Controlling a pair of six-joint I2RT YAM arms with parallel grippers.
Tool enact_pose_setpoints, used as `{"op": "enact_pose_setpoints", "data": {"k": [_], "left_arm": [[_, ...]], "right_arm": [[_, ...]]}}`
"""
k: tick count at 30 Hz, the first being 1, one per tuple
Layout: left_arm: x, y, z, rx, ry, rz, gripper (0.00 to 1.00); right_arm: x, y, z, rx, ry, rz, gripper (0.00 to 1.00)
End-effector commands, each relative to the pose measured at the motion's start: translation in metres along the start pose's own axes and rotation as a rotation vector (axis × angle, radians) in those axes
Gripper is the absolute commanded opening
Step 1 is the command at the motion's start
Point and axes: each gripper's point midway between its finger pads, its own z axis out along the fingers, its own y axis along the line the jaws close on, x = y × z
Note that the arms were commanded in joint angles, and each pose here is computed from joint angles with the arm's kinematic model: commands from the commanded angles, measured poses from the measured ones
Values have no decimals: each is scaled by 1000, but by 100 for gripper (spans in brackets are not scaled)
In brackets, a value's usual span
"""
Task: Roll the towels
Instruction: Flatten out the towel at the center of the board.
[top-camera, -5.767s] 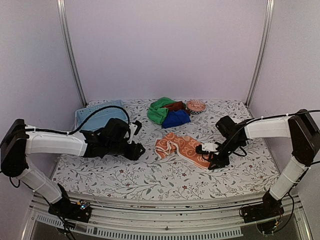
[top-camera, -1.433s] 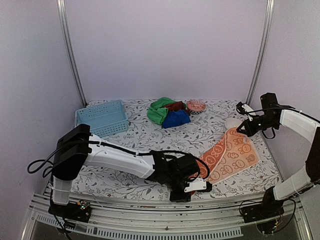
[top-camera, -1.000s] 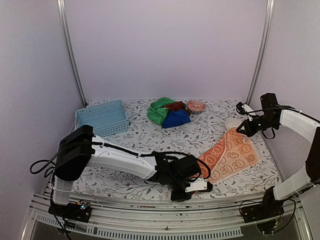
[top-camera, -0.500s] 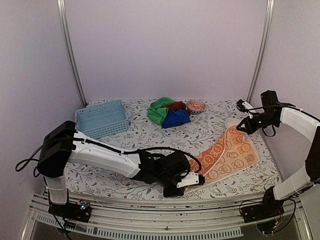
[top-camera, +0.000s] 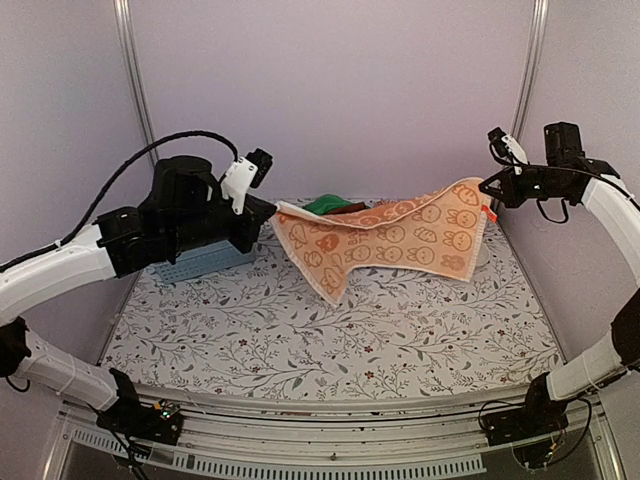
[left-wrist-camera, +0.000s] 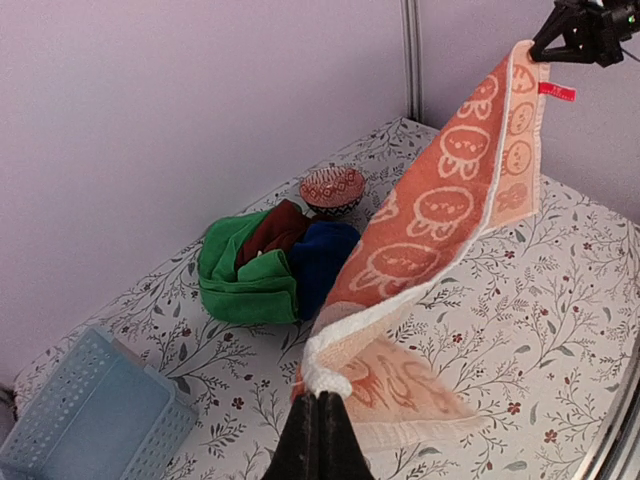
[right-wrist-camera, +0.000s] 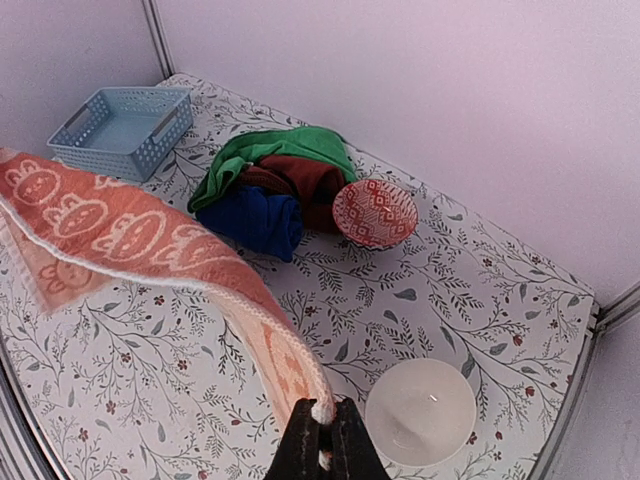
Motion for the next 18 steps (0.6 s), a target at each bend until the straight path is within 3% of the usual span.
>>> {"op": "enact_pose_setpoints", "data": {"k": [1,6,12,15,18], "left_arm": [[4,20,-30,-71,14,-63,0],[17,15,-72,-9,-34,-129,0],[14,-9,-139,173,-181,-222,0],[28,-7,-144,160,-151,-290,0],[59,0,-122,79,-54,-328,0]], "right_arm": [[-27,30,-34,-71,-84,-18,2],[-10,72,-58,-174,-114,-57,2],[24,142,-102,-324,-167,-181,2],[46,150,-98,-366,-132,-150,2],[66,130,-69,-323,-78,-85,2]]}}
